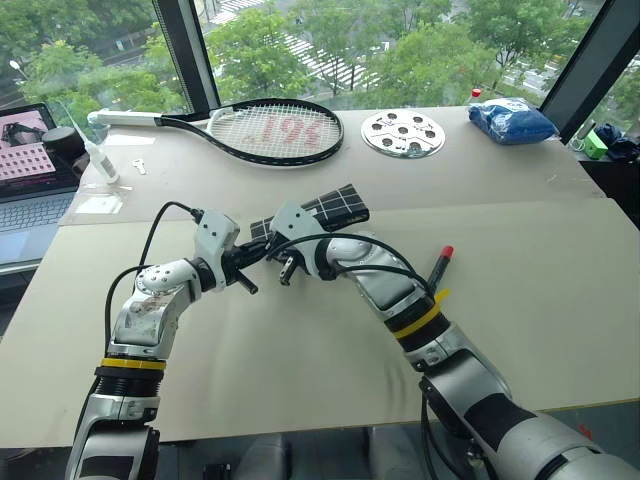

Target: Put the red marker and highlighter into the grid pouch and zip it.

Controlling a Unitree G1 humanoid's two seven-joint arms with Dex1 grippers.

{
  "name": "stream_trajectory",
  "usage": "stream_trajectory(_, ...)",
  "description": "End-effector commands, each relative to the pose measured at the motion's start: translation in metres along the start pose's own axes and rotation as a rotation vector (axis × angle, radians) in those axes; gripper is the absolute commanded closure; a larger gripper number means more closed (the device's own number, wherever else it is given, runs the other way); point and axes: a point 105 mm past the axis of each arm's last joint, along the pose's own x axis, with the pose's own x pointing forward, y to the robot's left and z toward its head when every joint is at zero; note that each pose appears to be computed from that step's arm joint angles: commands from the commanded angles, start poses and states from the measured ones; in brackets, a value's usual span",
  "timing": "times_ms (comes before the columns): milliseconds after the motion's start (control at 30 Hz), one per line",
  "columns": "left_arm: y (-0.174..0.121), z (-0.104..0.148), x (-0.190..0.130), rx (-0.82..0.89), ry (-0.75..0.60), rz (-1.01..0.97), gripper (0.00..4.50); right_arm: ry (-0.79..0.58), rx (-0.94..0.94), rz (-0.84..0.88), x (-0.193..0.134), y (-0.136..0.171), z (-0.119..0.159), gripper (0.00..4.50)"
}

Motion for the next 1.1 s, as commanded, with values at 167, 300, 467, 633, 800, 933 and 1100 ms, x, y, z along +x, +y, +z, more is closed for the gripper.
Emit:
stream_trajectory(167, -0.002, 0.016, -0.011, 0.000, -0.069, -0.033, 4.50, -0.123, 0.081, -0.037, -0.050, -0.031, 0.011, 2.20)
stream_trajectory(300, 0.000, 0.015, -0.018, -0.021, -0.062, -0.026, 4.50, -0.205, 0.283, 0.020, -0.108, -0.037, 0.011, 1.18)
stream_trajectory(467, -0.004, 0.011, -0.017, -0.033, -0.050, -0.034, 4.50, -0.190, 0.352, -0.175, -0.177, -0.054, -0.009, 1.18)
stream_trajectory(633, -0.006, 0.008, -0.009, -0.043, -0.045, -0.040, 4.50, -0.070, 0.456, -0.584, -0.224, -0.081, -0.044, 1.18)
stream_trajectory(800, -0.008, 0.008, 0.002, -0.050, -0.047, -0.060, 4.50, 0.035, 0.553, -0.737, -0.223, -0.064, -0.076, 1.18)
stream_trajectory(933, -0.009, 0.010, 0.012, -0.053, -0.056, -0.076, 4.50, 0.105, 0.583, -0.882, -0.223, -0.060, -0.098, 1.18)
stream_trajectory(1100, -0.012, 0.009, 0.016, -0.058, -0.062, -0.087, 4.50, 0.135, 0.585, -0.988, -0.225, -0.063, -0.109, 1.18)
